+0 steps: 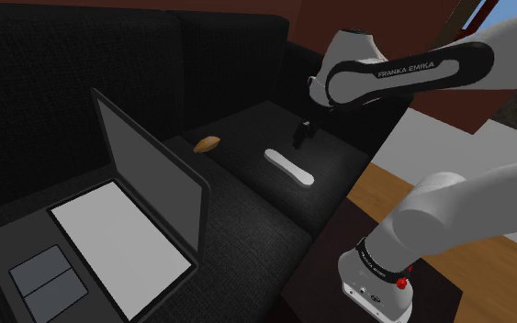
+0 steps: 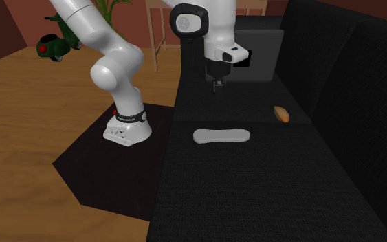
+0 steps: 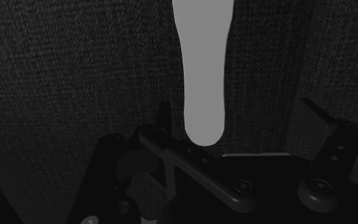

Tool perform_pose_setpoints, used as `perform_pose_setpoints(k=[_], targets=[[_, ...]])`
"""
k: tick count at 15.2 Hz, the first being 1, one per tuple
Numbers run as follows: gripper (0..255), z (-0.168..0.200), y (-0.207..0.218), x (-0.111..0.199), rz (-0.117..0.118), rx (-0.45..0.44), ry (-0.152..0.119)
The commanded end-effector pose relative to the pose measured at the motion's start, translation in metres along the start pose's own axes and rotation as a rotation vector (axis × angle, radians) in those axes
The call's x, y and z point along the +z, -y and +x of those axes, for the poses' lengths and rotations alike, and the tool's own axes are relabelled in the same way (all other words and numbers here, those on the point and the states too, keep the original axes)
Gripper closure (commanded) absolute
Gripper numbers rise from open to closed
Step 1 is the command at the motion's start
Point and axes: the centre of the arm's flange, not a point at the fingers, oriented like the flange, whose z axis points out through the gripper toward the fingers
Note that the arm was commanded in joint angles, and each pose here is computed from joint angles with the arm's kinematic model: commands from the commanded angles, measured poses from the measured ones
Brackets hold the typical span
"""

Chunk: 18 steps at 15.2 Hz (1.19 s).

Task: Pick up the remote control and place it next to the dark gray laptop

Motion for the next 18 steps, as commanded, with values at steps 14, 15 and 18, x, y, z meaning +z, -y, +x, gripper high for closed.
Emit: perform_pose_setpoints(k=[14, 15, 18], targets=[[0, 0.014, -0.016, 0.136, 0.037, 0.019, 0.011], [0, 0.014, -0.016, 0.139, 0.037, 0.019, 0.011], [0, 0.014, -0.016, 0.139, 0.037, 0.019, 0.011]])
